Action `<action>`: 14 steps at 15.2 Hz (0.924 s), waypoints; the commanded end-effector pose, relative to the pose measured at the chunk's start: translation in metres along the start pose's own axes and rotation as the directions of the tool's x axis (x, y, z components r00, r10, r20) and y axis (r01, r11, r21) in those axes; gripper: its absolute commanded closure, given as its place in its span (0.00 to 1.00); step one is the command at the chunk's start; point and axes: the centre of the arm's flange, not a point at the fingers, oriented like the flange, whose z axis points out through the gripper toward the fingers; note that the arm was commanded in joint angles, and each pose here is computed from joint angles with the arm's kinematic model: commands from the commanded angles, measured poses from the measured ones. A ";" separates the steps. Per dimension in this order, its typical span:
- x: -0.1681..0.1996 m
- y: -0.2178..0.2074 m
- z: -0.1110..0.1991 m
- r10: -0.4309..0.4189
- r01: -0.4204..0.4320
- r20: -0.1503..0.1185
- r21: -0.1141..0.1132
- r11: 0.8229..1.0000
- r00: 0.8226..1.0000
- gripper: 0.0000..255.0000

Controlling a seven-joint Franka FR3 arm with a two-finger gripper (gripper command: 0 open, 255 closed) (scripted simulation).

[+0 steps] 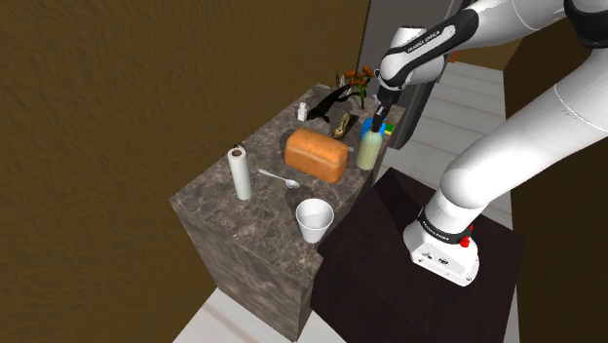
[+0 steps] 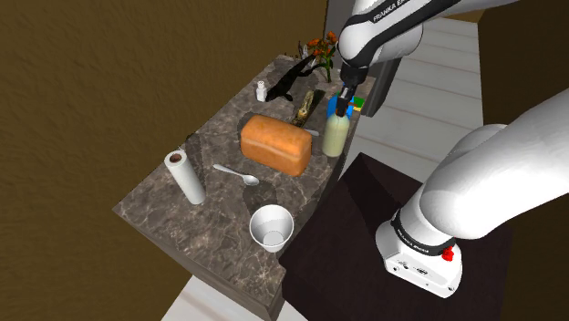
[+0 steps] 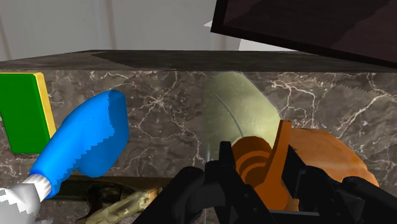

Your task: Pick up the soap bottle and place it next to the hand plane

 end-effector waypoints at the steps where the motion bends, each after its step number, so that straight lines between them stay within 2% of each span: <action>1: 0.000 0.000 0.002 0.000 0.000 -0.001 0.000 1.000 1.000 1.00; 6: 0.000 0.000 0.002 0.000 0.000 -0.001 0.000 1.000 1.000 1.00; 7: 0.000 0.000 0.002 0.000 0.000 -0.001 0.000 1.000 1.000 0.00; 12: 0.000 0.000 0.002 0.000 0.000 -0.001 0.000 1.000 1.000 0.00; 14: 0.000 0.000 -0.025 0.000 0.000 -0.001 0.000 1.000 1.000 0.00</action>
